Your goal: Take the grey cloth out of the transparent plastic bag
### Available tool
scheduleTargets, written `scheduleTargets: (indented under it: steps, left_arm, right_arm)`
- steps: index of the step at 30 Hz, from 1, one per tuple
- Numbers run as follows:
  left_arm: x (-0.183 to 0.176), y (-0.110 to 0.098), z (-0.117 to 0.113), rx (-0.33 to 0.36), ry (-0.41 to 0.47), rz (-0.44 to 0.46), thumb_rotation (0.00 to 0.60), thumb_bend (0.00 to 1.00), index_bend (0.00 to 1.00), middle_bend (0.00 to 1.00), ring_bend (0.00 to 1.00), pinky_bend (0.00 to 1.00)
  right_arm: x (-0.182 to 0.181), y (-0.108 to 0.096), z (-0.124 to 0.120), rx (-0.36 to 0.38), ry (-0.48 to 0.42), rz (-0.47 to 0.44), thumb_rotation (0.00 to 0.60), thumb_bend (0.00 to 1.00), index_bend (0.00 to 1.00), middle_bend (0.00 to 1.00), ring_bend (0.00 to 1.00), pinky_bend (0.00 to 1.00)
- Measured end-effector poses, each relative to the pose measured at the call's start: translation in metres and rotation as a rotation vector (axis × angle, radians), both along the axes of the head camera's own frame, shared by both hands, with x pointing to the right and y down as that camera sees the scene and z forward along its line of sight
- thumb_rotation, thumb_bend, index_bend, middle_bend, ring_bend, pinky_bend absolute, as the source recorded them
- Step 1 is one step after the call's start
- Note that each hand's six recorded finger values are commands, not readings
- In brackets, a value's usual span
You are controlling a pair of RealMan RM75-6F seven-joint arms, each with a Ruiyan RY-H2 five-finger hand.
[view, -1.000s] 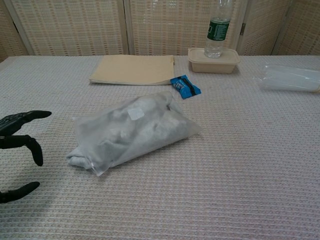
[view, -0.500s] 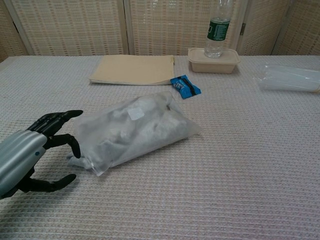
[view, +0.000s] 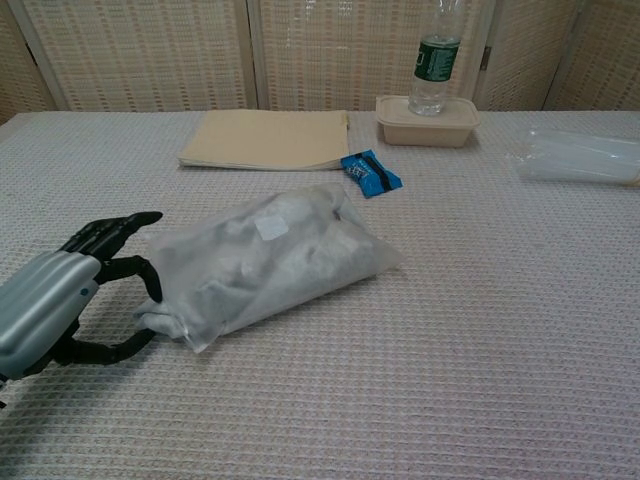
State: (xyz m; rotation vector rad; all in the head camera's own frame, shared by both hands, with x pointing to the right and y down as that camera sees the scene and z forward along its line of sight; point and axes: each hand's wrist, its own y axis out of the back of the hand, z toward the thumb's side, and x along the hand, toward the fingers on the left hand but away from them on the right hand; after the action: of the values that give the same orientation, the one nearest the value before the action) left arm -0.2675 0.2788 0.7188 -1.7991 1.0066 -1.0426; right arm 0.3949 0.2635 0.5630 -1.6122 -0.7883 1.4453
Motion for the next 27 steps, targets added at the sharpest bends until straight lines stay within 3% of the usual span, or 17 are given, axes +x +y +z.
scheduleTargets:
  steps: [7,20,27]
  left_arm:
    - [0.001,0.001,0.004,-0.015,0.007,-0.007,0.6,0.32,0.54,0.07,0.0,0.0]
    - [0.006,-0.004,0.011,-0.026,0.031,-0.018,0.6,0.48,0.67,0.09,0.0,0.0]
    - [0.006,-0.001,0.001,0.003,0.063,-0.004,0.6,0.54,0.74,0.12,0.0,0.0]
  right_arm:
    - [0.0,0.001,0.0,0.0,-0.002,-0.005,0.6,0.15,0.0,0.0,0.0,0.0]
    - [0.0,0.002,-0.002,0.006,-0.003,-0.004,0.6,0.15,0.0,0.0,0.0,0.0]
    - [-0.008,0.002,0.007,-0.004,-0.007,-0.021,0.6,0.15,0.0,0.0,0.0,0.0]
